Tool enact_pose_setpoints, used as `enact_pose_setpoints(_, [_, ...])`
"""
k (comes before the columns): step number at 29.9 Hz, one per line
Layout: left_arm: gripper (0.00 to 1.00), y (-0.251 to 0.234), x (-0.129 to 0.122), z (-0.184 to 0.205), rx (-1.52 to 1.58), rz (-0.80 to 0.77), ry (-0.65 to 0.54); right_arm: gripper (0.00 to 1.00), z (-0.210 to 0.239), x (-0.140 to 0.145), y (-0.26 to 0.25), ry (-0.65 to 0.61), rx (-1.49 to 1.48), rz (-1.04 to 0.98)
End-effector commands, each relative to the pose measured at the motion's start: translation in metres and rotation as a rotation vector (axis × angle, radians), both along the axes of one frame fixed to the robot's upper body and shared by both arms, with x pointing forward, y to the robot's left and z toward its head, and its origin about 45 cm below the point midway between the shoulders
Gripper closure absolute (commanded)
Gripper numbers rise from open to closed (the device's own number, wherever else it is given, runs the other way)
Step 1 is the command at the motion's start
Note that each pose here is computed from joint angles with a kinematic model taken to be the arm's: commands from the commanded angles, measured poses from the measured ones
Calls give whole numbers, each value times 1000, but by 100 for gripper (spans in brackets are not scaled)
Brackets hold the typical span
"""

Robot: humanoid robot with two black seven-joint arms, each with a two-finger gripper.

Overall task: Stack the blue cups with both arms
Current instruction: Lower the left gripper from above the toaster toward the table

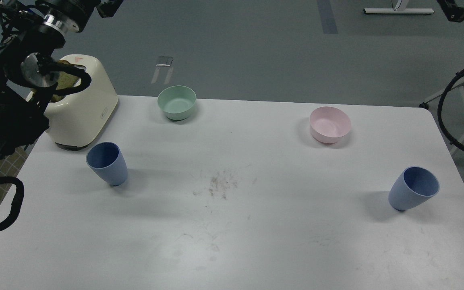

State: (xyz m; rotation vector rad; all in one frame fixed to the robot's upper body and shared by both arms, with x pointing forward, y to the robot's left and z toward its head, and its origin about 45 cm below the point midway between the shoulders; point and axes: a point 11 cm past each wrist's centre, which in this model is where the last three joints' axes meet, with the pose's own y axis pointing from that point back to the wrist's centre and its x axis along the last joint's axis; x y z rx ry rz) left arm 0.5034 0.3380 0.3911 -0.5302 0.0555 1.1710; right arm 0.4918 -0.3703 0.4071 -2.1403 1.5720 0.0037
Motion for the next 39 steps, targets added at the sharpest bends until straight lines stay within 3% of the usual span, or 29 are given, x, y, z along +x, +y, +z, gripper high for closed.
enact_pose_setpoints(1, [2,0,-1,1,1,-10,-9,0,-2,1,3,4,1,6])
enact_pose_setpoints(39, [2,-8,4,-10,-80,-15,0,0,-23,-14,-27,-9,6,-65])
